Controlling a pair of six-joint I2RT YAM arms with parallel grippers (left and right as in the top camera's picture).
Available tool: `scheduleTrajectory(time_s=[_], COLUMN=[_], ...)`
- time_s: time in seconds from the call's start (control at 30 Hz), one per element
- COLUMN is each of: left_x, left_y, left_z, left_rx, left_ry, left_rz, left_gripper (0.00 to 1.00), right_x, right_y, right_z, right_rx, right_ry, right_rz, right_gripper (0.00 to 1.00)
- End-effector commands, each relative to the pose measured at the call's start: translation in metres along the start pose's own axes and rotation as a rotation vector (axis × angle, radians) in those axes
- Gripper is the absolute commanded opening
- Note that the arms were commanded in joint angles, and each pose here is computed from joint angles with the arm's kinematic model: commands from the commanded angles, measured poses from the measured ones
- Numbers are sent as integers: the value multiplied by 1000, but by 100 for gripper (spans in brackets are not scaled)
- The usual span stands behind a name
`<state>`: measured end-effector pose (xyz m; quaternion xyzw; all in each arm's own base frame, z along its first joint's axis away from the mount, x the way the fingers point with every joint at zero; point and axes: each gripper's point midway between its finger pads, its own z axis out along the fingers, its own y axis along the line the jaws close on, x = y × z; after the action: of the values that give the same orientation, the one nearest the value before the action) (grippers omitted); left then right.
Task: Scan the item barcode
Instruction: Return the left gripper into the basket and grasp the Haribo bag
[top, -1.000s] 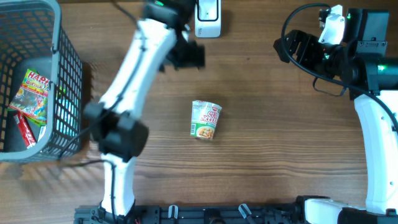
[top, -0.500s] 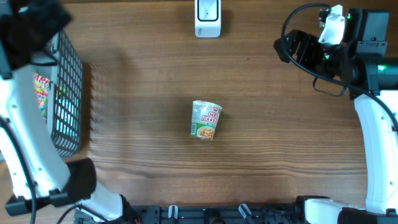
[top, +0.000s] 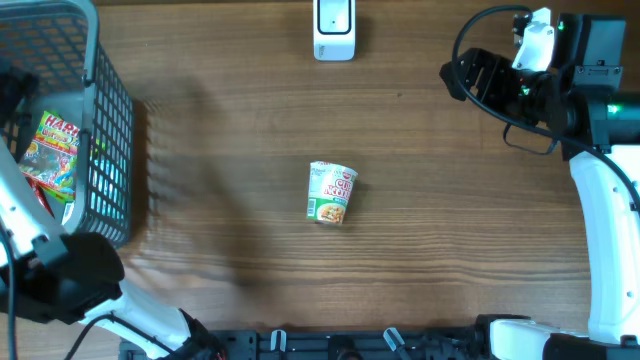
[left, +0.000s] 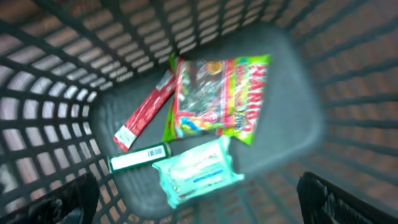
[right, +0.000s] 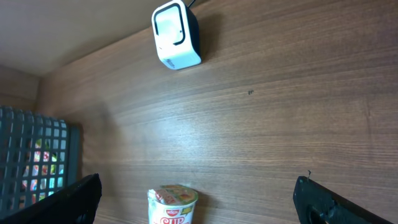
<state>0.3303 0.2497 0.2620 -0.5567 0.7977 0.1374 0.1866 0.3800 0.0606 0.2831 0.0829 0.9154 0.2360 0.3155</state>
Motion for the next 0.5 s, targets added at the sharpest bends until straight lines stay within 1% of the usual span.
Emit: scheduleTrajectory(time_s=[0.0, 0.1, 0.2, 0.27, 0.33, 0.4, 0.47], left_x=[18, 30, 41, 49, 59, 59, 55], left_y=[15, 17, 12, 4, -11, -24, -29], left_z=[58, 94, 129, 145, 162, 171, 175], left_rx=[-88, -99, -77, -33, 57, 127, 147], left_ry=[82, 98, 91, 95, 93, 65, 32], left_rz=[0, 49, 129, 179, 240, 282, 304], left_gripper=[100, 100, 100, 100, 100, 100, 100], right_x=[-3, -3, -3, -3, -3, -3, -3], right_y=[3, 3, 3, 3, 3, 3, 3], right_z=[-1, -1, -1, -1, -1, -1, -1], right_rx=[-16, -16, -15, -16, -16, -16, -16], right_ry=[-4, -4, -3, -4, -4, -4, -4], right_rz=[7, 7, 7, 7, 7, 7, 7], right_gripper=[100, 100, 100, 100, 100, 100, 100])
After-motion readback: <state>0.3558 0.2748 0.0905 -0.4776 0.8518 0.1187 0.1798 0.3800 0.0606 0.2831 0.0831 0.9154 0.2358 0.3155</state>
